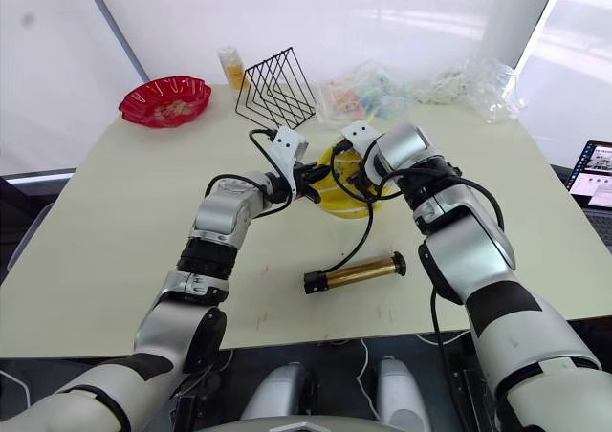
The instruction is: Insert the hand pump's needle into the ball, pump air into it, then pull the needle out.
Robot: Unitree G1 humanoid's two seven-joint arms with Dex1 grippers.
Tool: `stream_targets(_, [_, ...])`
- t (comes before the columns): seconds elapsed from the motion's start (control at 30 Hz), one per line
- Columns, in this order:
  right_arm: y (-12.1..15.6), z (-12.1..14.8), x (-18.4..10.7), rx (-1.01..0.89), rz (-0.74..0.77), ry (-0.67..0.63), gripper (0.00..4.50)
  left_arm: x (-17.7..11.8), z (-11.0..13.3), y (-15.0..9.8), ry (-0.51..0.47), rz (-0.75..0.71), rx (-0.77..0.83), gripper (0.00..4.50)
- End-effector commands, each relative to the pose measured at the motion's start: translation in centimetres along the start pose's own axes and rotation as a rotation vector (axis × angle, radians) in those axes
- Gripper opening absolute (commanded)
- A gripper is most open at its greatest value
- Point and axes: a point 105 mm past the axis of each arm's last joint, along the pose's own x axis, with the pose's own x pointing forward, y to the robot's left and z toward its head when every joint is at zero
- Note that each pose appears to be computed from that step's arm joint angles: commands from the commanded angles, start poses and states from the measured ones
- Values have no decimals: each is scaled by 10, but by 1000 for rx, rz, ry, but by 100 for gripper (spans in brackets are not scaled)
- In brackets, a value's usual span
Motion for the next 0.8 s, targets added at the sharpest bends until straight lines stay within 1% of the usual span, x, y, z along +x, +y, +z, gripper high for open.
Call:
stream_targets(0.03, [26, 10, 14, -75, 59, -39, 36, 19, -15, -60, 43, -256, -62, 3])
stream_targets(0.2, [34, 10, 20, -146, 81, -18, 36, 19, -16, -64, 42, -270, -71, 3])
stream_targets(0.33, [35, 9, 20, -160, 86, -13, 36, 19, -16, -64, 42, -272, -71, 3])
stream_targets(0.5, [45, 9, 25, -263, 114, 14, 36, 20, -15, -68, 31, -290, -83, 3])
stream_targets(0.7, [48, 13, 27, -350, 108, 26, 36, 18, -18, -74, 29, -323, -93, 3])
stream_targets(0.8, [49, 15, 28, -360, 105, 26, 36, 17, -18, -76, 29, -332, -97, 3])
